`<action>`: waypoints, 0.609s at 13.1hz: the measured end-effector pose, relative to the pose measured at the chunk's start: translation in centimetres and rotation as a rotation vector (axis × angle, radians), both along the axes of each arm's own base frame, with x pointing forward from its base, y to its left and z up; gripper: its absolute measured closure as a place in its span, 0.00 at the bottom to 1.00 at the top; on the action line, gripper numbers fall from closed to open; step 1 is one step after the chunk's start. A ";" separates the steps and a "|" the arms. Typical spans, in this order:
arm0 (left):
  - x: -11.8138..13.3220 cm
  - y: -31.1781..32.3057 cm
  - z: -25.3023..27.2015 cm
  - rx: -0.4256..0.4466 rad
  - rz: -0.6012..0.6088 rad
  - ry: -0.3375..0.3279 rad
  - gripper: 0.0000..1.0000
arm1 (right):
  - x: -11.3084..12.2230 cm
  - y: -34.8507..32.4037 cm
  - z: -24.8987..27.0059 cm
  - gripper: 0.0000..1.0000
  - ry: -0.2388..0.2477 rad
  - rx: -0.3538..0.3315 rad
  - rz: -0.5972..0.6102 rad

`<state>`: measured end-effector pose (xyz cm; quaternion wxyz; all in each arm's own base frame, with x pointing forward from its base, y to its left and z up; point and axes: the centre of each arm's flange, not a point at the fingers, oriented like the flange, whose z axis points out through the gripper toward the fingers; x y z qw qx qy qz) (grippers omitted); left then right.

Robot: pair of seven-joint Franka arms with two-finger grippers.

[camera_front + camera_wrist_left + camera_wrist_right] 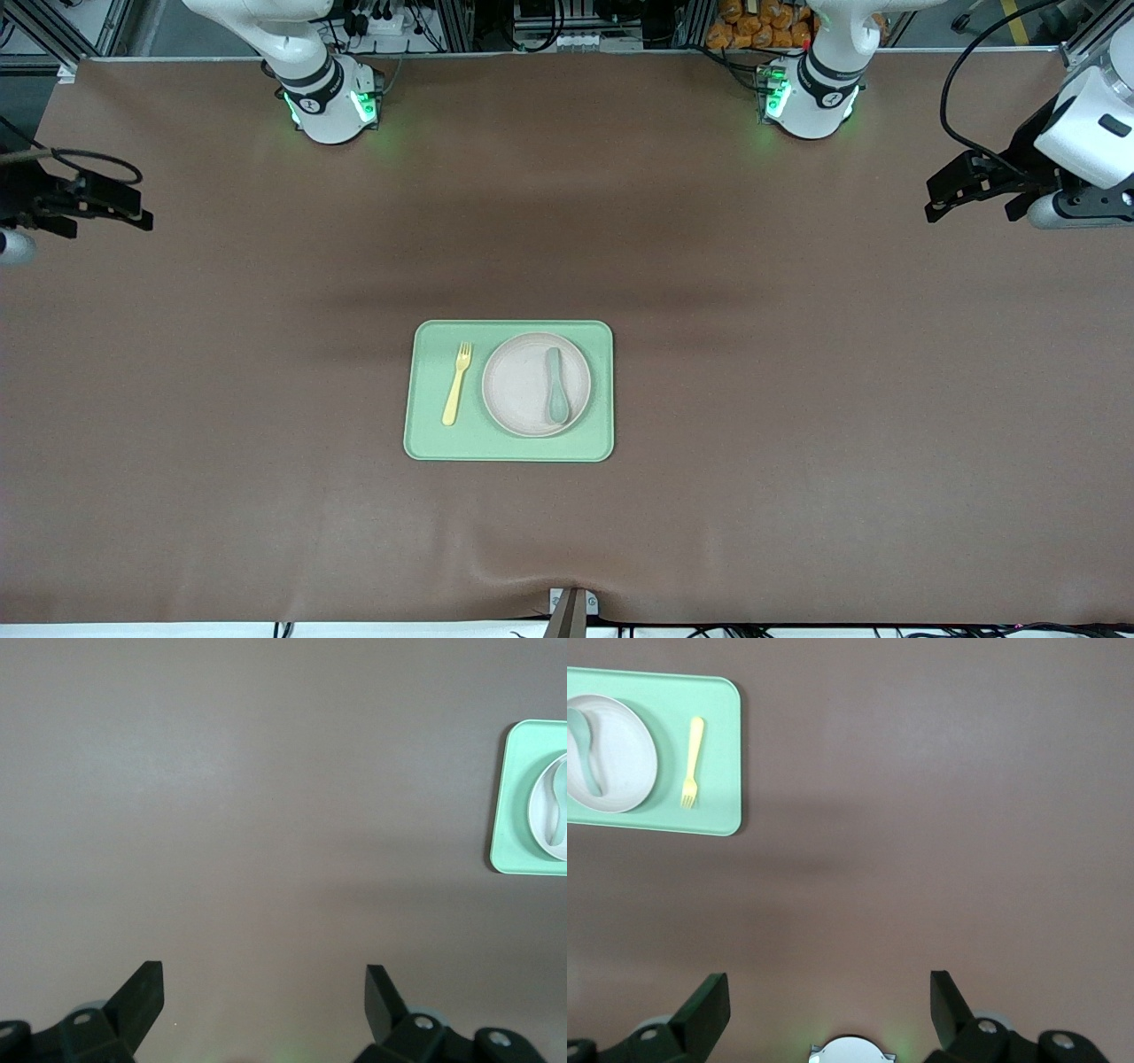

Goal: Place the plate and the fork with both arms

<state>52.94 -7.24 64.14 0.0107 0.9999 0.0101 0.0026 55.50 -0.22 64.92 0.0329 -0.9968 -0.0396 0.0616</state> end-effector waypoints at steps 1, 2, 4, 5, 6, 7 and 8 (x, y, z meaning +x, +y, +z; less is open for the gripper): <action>0.0 0.0 0.1 0.001 -0.001 -0.002 0.00 | -0.2 0.2 0.4 0.00 -0.011 0.000 0.004; -0.1 0.0 0.2 0.001 -0.001 -0.003 0.00 | -0.4 0.3 0.5 0.00 -0.026 0.000 0.004; -0.1 0.0 0.2 0.001 -0.002 -0.004 0.00 | -1.3 0.3 0.0 0.00 -0.059 -0.002 0.000; -0.1 0.0 0.2 0.001 -0.002 -0.004 0.00 | -2.0 0.3 -0.3 0.00 -0.064 -0.003 -0.001; -0.1 0.0 0.2 0.001 -0.002 -0.004 0.00 | -2.5 0.3 -0.3 0.00 -0.070 -0.004 0.000; -0.1 0.0 0.2 0.001 -0.002 -0.004 0.00 | -2.9 0.3 0.0 0.00 -0.077 -0.006 0.001; -0.1 0.0 0.2 0.001 -0.002 -0.004 0.00 | -3.0 0.3 0.3 0.00 -0.082 -0.011 0.003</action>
